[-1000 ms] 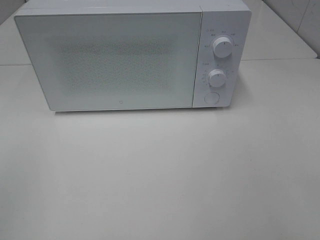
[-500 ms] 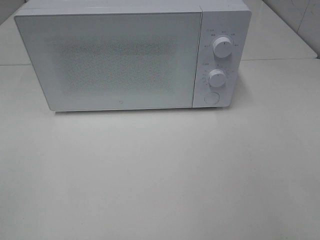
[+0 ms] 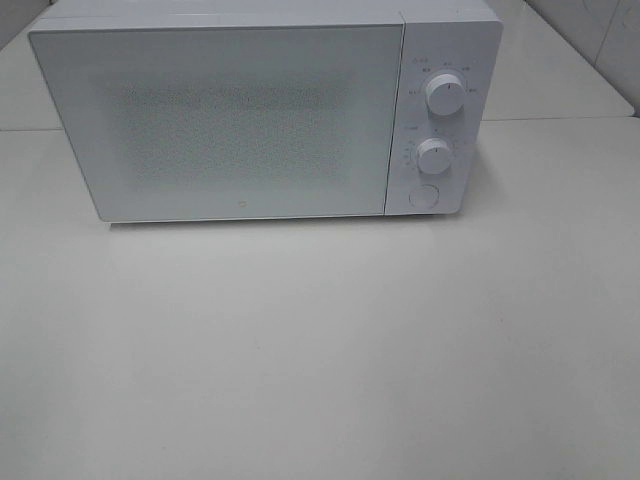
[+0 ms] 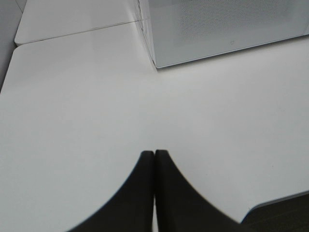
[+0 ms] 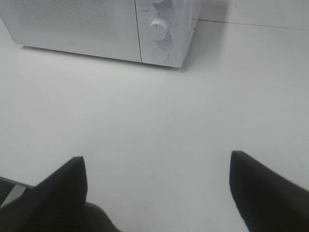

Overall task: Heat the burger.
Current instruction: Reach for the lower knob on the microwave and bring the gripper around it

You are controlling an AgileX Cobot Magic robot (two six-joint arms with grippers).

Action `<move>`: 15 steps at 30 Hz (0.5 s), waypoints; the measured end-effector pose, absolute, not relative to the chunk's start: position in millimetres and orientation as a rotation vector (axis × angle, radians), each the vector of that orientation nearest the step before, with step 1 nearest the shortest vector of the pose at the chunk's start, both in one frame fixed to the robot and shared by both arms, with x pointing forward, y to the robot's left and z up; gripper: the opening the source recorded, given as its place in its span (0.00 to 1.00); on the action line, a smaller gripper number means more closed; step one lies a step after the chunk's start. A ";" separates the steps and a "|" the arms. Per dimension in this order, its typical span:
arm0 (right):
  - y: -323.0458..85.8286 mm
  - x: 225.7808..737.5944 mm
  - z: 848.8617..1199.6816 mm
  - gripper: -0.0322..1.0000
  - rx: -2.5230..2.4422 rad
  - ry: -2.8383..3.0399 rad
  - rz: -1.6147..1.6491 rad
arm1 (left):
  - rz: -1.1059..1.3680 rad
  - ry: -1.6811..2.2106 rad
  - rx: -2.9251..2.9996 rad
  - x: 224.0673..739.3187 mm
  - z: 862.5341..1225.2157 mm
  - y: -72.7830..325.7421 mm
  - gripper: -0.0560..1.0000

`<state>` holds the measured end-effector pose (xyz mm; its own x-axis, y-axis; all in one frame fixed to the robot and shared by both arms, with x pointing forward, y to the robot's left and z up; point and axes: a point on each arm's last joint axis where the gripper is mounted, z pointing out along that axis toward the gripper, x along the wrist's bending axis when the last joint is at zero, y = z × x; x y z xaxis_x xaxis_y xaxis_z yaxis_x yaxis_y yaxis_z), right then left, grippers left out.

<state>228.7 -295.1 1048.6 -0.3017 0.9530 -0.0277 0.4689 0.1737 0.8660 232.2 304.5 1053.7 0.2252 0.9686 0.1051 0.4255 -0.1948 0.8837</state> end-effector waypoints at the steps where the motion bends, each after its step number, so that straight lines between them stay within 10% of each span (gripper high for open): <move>1: -295.1 228.7 1048.6 0.78 1.339 1.860 1.050 | 0.915 1.300 1.750 232.2 1053.7 304.5 0.05; 15: -295.1 228.7 1048.6 0.78 1.339 1.860 1.050 | 0.908 1.286 1.733 234.1 1053.3 302.9 0.05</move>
